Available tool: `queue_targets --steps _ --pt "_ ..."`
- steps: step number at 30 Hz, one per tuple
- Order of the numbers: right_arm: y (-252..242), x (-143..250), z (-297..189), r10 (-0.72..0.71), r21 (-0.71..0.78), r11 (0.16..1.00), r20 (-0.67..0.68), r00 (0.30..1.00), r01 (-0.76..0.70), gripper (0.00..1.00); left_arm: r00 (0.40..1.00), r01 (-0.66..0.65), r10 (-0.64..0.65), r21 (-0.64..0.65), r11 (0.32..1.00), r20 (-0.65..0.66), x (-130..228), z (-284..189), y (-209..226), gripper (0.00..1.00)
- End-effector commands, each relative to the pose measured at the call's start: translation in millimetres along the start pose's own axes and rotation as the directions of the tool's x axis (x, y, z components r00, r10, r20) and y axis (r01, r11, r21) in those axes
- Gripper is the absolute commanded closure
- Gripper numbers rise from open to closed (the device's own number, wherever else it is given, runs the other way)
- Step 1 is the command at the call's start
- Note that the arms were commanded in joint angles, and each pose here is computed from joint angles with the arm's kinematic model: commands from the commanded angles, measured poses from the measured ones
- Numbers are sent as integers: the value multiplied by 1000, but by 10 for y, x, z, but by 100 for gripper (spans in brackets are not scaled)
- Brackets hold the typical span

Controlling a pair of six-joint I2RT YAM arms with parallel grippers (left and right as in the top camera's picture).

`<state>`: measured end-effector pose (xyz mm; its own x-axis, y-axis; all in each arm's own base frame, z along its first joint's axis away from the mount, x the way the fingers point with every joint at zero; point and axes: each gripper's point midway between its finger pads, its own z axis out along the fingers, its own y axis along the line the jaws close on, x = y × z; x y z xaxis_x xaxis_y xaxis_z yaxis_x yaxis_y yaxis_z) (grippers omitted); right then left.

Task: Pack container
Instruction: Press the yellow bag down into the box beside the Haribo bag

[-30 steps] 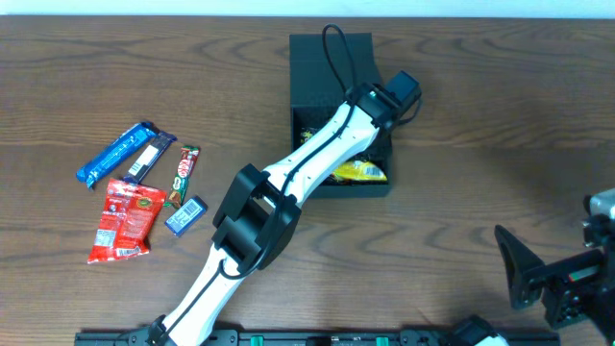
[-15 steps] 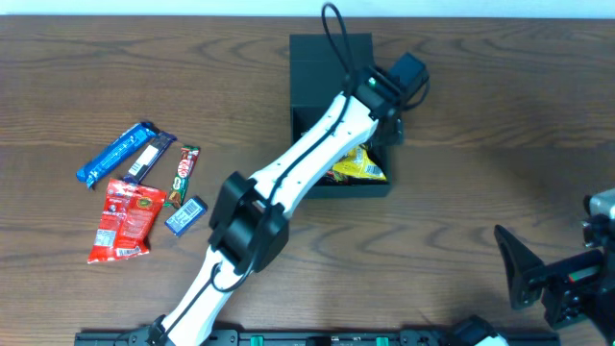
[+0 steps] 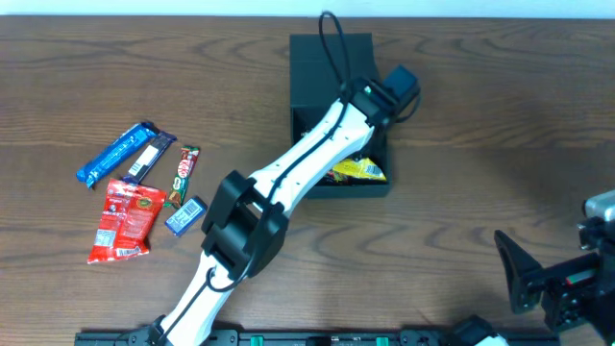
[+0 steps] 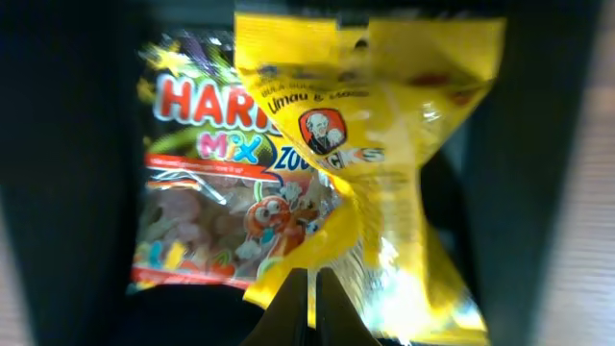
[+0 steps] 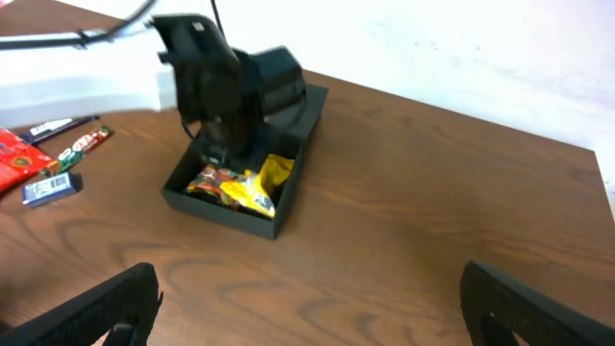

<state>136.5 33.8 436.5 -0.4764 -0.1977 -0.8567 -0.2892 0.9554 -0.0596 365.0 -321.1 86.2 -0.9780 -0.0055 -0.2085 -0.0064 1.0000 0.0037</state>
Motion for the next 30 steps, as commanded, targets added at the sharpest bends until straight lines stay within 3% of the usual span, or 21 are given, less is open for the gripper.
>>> queue_targets --steps 1,15,22,30 --pt "13 8 18 8 -5 1000 -8 1000 -8 1 1000 6 -6 18 1000 -6 -2 53 -26 94" --pt "11 34 18 6 -4 1000 -19 1000 -6 1 995 15 -21 64 998 93 -190 -235 -89 94" --pt "11 34 18 6 -4 1000 -19 1000 -6 1 981 13 -44 161 987 191 -376 -644 -186 94" --pt "11 35 18 5 -4 1000 -19 1000 -5 1 995 4 -17 124 992 102 -213 -261 -199 94"
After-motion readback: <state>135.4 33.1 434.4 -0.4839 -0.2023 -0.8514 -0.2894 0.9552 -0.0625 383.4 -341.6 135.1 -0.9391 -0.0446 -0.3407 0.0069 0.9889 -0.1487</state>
